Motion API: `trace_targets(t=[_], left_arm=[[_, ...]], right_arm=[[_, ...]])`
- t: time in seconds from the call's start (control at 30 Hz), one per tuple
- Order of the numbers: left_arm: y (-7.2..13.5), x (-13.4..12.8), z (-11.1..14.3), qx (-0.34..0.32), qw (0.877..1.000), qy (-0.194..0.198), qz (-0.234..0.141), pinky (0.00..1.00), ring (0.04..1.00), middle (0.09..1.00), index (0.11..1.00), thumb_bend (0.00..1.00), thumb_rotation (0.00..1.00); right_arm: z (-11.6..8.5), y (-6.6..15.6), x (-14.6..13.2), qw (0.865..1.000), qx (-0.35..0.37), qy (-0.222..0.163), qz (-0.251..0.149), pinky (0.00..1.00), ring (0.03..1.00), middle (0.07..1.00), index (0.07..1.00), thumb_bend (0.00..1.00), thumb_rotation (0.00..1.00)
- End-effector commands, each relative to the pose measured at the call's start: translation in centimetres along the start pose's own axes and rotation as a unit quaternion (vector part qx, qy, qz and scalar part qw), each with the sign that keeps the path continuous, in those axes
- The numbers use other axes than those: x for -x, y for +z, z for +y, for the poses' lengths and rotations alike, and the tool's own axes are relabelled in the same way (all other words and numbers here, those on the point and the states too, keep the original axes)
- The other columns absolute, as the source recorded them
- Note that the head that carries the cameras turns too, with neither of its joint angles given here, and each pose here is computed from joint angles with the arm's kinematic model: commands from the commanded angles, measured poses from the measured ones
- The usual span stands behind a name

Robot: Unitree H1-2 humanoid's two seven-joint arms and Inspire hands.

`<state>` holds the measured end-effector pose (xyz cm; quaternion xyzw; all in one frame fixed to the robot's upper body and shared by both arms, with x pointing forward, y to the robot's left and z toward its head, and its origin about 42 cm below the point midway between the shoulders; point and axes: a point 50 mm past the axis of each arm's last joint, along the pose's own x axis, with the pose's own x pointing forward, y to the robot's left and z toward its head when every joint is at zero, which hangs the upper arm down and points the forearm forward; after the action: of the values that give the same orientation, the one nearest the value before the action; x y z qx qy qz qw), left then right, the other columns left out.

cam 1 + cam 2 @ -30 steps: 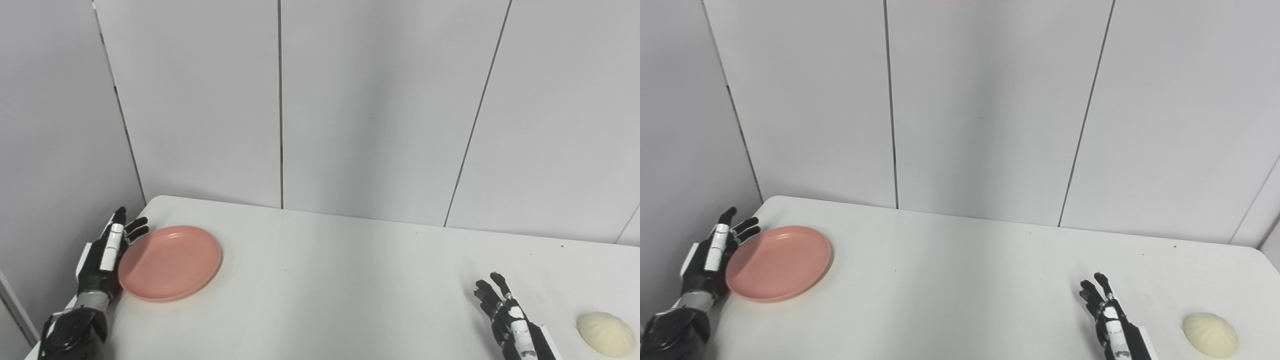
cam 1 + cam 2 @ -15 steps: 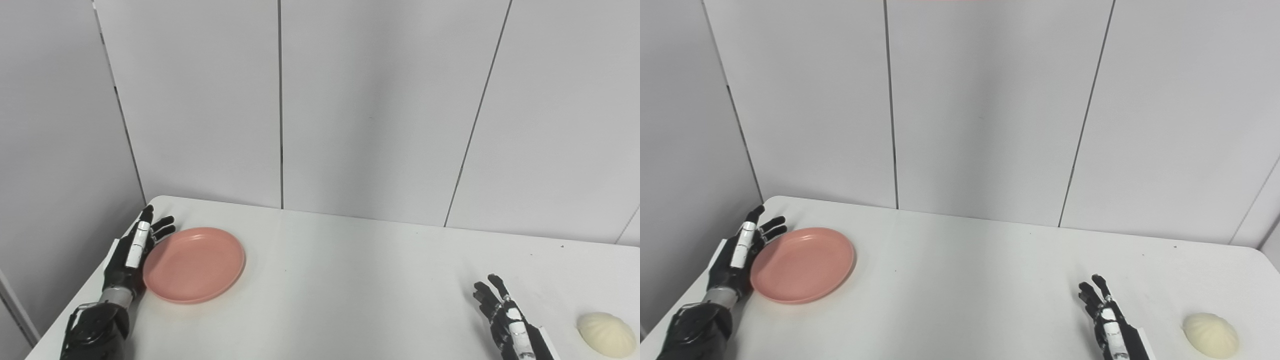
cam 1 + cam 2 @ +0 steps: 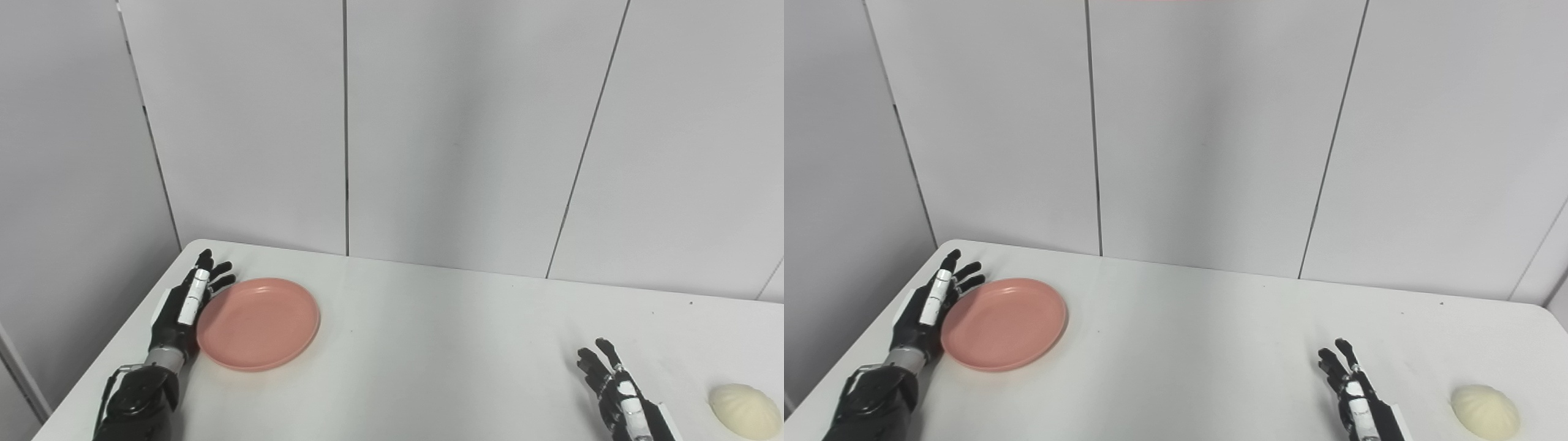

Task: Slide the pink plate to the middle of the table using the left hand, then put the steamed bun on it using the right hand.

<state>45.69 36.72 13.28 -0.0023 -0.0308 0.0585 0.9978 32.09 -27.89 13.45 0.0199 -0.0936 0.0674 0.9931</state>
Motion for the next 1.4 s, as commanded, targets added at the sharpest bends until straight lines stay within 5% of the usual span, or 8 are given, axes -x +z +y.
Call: trace_targets(t=[0.0,0.77,1.37], left_arm=[[0.4,-0.8,-2.3,0.004,1.0,-0.03,0.004,0.74,0.821,0.862,0.929,0.86,0.84],[2.5,-0.5,-10.7,0.053,0.994,-0.1,-0.007,0.76,0.825,0.852,0.923,0.84,0.84],[3.0,-0.5,-13.7,0.102,0.985,-0.134,0.025,0.77,0.838,0.878,0.95,0.8,0.86]], right_arm=[[0.6,-1.5,1.2,0.999,-0.021,-0.002,0.024,1.0,0.925,0.899,0.963,0.82,0.9],[2.6,-0.8,0.9,0.999,-0.014,-0.008,0.03,0.96,0.904,0.88,0.937,0.86,0.9],[5.8,0.0,0.2,0.999,-0.005,-0.015,0.035,0.93,0.88,0.864,0.919,0.83,0.9]])
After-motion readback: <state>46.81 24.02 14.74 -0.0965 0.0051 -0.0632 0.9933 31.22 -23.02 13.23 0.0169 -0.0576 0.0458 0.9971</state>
